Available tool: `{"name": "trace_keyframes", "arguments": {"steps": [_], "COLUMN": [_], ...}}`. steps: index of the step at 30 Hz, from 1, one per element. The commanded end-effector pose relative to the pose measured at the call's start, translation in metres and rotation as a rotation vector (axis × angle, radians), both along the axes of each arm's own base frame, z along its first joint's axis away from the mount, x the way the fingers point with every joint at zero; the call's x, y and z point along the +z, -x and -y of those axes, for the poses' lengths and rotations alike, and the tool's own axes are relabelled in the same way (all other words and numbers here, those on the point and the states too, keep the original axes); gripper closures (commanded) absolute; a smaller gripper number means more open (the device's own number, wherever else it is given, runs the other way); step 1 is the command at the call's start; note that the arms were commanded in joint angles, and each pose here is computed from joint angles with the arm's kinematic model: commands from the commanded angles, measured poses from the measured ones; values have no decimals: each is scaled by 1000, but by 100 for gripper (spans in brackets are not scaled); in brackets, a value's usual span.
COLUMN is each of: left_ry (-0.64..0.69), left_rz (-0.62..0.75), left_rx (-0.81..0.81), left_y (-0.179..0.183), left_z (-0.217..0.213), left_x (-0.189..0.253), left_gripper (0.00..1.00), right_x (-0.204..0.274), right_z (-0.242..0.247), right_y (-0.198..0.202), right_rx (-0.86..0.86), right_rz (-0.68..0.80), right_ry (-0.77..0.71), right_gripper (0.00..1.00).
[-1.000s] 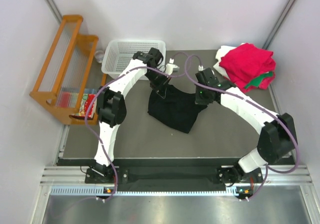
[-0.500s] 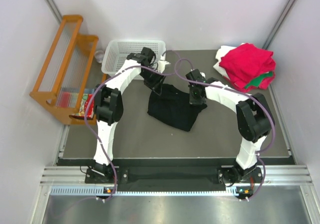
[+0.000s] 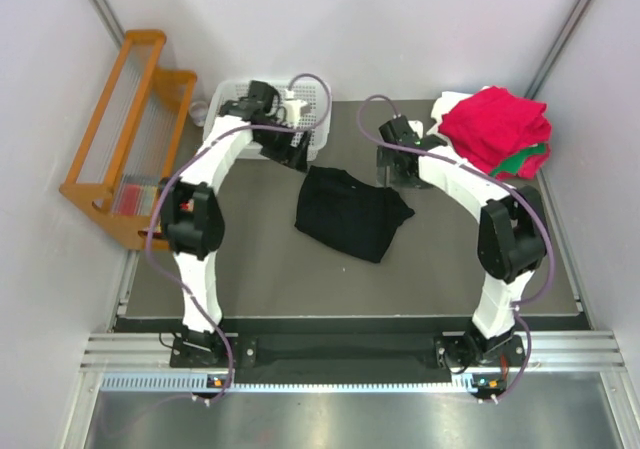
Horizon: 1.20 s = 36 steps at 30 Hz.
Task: Fold and stack the t-shirts
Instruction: Fold the tshirt
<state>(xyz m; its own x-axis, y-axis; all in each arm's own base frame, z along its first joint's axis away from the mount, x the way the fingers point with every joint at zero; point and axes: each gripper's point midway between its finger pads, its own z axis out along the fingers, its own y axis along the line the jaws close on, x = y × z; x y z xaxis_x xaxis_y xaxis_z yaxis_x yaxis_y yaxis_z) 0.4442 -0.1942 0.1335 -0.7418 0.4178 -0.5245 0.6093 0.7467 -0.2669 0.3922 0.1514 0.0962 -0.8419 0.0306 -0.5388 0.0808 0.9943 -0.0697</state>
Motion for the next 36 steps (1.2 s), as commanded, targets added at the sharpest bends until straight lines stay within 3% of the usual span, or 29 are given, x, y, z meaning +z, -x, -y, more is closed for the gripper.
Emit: {"name": "trace_keyframes", "arguments": {"steps": [1, 4, 6, 8, 11, 17, 26, 36], "left_ry": [144, 223, 228, 207, 152, 120, 148, 200], "left_rz": [257, 332, 421, 511, 559, 480, 395, 351], "left_rx": [114, 232, 328, 373, 423, 496, 529, 438], "left_y": [6, 20, 35, 55, 77, 91, 81, 91], "left_z": [-43, -91, -129, -146, -158, -170, -170, -153], "left_x": [123, 168, 194, 207, 201, 170, 154, 144], "left_gripper": [15, 14, 12, 11, 8, 8, 8, 8], "right_x": [94, 132, 138, 133, 98, 53, -38, -85], "right_z": [18, 3, -33, -80, -121, -172, -173, -201], "right_y": [-14, -14, -2, 12, 25, 47, 63, 25], "right_rx": [-60, -31, 83, 224, 322, 426, 421, 552], "right_rz": [179, 249, 231, 165, 40, -89, -270, -233], "right_ry": [16, -88, -222, -354, -384, -436, -440, -471], "right_gripper": [9, 9, 10, 10, 12, 13, 14, 12]}}
